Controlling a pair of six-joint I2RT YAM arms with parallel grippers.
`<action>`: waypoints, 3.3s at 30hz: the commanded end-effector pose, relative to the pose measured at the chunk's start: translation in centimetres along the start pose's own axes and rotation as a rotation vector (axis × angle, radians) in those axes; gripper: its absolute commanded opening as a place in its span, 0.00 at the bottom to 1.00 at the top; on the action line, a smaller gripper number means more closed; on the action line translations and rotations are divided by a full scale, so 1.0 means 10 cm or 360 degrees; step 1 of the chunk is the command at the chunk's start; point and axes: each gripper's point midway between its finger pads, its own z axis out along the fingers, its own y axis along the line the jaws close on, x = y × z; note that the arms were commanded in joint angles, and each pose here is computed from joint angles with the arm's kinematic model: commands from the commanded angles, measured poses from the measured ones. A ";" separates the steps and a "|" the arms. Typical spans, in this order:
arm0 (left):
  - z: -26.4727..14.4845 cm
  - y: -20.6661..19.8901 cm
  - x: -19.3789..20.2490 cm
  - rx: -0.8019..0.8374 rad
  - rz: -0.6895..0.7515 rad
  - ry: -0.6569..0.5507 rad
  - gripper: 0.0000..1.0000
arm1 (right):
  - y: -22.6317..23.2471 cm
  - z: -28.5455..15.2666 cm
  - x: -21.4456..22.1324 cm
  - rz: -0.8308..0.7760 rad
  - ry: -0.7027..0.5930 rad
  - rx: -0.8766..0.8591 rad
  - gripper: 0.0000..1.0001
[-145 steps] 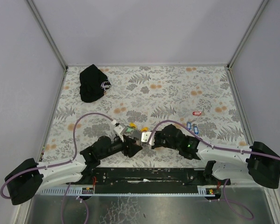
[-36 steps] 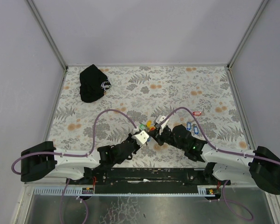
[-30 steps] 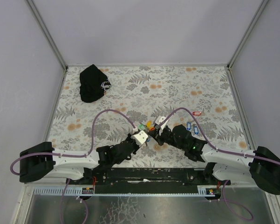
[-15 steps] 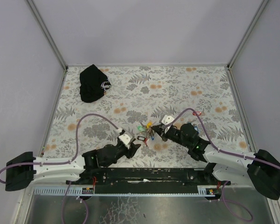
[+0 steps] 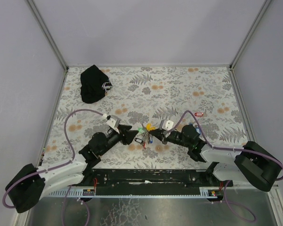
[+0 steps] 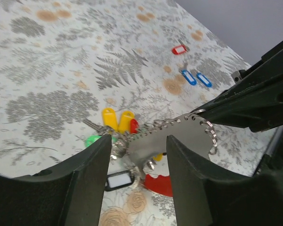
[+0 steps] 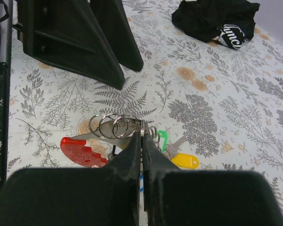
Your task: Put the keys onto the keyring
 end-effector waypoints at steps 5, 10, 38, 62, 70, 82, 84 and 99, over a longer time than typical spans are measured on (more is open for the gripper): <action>0.27 -0.43 -0.44 0.0345 -0.0132 -0.0172 0.53 | 0.06 0.05 -0.17 -0.0033 -0.0090 -0.0091 0.00; 0.28 -0.47 -0.44 0.0386 -0.0166 -0.0167 0.57 | 0.09 0.05 -0.12 -0.0007 0.0001 -0.0128 0.00; -0.03 -0.44 0.58 0.0306 -0.0285 0.0456 0.44 | -0.04 -0.08 -0.36 -0.0027 0.0154 -0.0060 0.00; 0.37 -0.36 -0.07 0.0460 -0.0146 0.0109 0.46 | 0.04 -0.04 -0.34 -0.0019 -0.0303 -0.0020 0.00; 0.27 -0.42 0.26 0.0522 -0.0315 0.0206 0.39 | -0.01 0.01 -0.27 0.0088 -0.0368 0.0045 0.00; 0.09 -0.48 0.54 0.0438 -0.0371 0.0225 0.39 | 0.03 0.14 -0.08 0.0395 -0.0018 -0.0002 0.00; 0.10 -0.48 0.55 0.0438 -0.0363 0.0237 0.39 | 0.06 0.10 -0.03 0.0404 0.0035 -0.0012 0.00; 0.06 -0.34 0.27 0.0410 -0.0258 0.0111 0.38 | 0.24 0.15 -0.07 0.0291 -0.0233 -0.0185 0.00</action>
